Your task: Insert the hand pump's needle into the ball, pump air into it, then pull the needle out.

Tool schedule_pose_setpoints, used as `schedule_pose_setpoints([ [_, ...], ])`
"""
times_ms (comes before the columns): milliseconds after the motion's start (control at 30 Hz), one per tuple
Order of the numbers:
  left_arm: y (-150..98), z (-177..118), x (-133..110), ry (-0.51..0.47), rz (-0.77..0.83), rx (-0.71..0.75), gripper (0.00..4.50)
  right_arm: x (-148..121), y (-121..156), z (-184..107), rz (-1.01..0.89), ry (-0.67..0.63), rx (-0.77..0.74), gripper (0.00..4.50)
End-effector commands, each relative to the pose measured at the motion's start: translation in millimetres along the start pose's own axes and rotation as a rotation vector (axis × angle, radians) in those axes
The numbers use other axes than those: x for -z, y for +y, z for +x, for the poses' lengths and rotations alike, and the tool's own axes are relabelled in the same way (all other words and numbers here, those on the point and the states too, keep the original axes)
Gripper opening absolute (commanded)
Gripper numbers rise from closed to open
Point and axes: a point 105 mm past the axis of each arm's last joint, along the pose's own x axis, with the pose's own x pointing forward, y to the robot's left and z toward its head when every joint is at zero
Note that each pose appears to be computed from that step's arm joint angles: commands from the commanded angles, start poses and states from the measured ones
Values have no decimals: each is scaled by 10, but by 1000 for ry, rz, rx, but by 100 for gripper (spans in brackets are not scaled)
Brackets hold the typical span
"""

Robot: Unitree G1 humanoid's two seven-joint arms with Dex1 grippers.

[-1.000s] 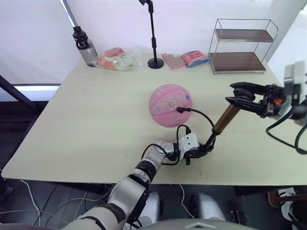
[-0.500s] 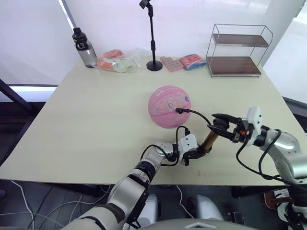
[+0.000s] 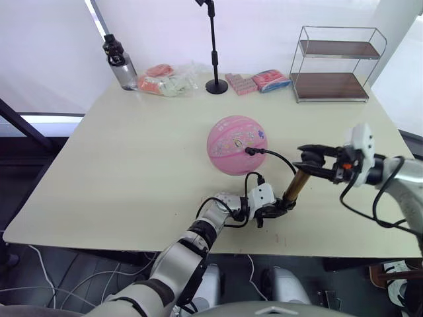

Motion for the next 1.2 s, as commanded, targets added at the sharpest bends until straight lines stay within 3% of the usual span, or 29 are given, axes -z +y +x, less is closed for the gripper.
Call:
schedule_pose_setpoints([
  [33, -369, -208, 765, 243, -195, 52, 102, -705, -142, -225, -112, -141, 64, 167],
  [233, -366, -213, 767, 245, -196, 52, 102, -1144, -166, -394, -123, -207, 73, 167],
  [367, -363, -219, 770, 247, -194, 53, 102, -1203, -161, -403, -116, -213, 81, 167],
  [567, -371, -220, 772, 246, -196, 56, 102, -648, -66, -266, -49, -60, 52, 167],
  [667, -378, -216, 771, 244, -195, 58, 102, -128, -4, -181, -4, 58, 50, 167],
  [833, -377, -217, 775, 242, -199, 50, 102, 430, 177, -18, 48, 131, 28, 167],
  [1200, -382, -219, 779, 242, -200, 49, 102, 1093, 355, 41, 138, 206, 64, 167],
])
